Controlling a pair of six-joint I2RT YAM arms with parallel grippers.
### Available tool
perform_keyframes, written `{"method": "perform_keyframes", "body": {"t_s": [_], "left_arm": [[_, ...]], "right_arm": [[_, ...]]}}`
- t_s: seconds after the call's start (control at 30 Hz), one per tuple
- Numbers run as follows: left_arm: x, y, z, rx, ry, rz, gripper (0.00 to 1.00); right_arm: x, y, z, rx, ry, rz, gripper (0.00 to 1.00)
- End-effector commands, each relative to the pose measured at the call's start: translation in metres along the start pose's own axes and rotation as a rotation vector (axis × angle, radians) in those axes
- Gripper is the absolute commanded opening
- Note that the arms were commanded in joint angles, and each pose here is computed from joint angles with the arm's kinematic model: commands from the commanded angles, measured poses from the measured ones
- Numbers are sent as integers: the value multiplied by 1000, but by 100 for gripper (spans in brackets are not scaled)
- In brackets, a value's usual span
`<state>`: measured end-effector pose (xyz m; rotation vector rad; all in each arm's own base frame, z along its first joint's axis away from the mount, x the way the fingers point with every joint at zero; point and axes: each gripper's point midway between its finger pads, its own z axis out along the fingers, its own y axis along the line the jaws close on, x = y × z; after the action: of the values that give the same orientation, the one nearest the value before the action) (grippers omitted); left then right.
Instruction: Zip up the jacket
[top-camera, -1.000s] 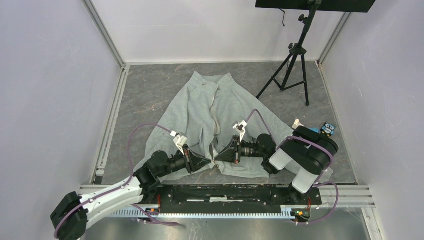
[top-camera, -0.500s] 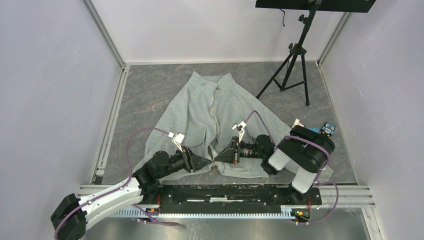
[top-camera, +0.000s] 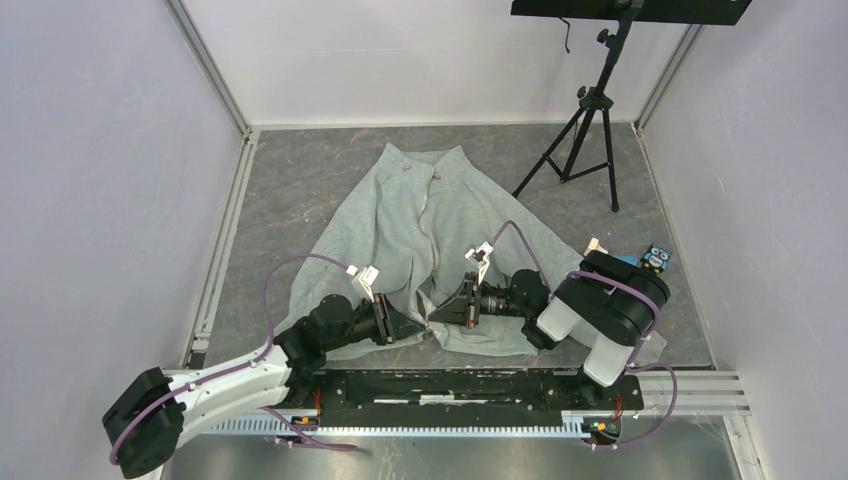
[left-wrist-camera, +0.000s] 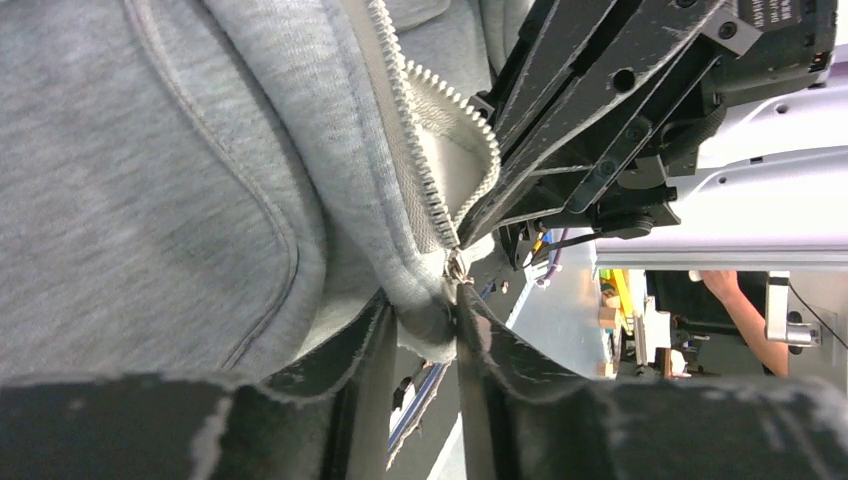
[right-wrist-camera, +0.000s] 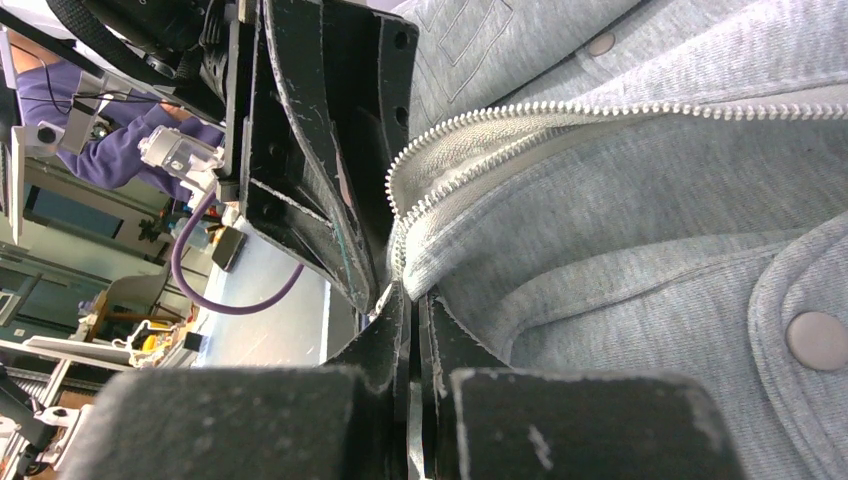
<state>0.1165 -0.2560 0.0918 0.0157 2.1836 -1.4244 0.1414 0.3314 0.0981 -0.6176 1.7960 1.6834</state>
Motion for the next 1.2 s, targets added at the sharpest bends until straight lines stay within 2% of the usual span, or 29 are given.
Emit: {"method": "perform_keyframes", "body": {"t_s": [0.0,0.1,0.17,0.2,0.33,0.47,0.6,0.7,0.87,0.97,1.03,1.1,1.17], "left_arm": [[-9,-24,0,91,-28,0,30],[-8,-27,0,100,-15,17,22],[-4,-28,0,110,9,44,12],[0,-27,0,109,31,59,4],[18,-1,1,12,117,69,2],[25,8,1,5,136,66,2],[20,1,2,25,117,57,2],[19,4,0,-24,118,6,2],[23,6,-3,-64,136,-78,2],[26,8,-4,-87,164,-104,2],[29,5,-4,-75,185,-106,2],[30,5,-3,-77,202,-109,2],[32,3,-2,-70,216,-113,2]], "right_arm": [[-54,52,-3,-188,-231,-237,0],[-56,51,-3,-178,-239,-232,0],[-57,51,-2,-170,-248,-224,0],[-59,49,-2,-160,-252,-215,1],[-69,48,-2,-131,-291,-167,1],[-73,47,-1,-111,-309,-131,0],[-55,25,3,-21,-225,-109,2],[-32,-6,0,118,-103,-148,21],[-13,-48,-19,368,133,-285,47],[-17,-58,-35,476,231,-385,56],[-25,-57,-45,520,253,-456,58],[-34,-52,-53,545,248,-531,73],[-39,-41,-54,531,247,-633,79]]}}
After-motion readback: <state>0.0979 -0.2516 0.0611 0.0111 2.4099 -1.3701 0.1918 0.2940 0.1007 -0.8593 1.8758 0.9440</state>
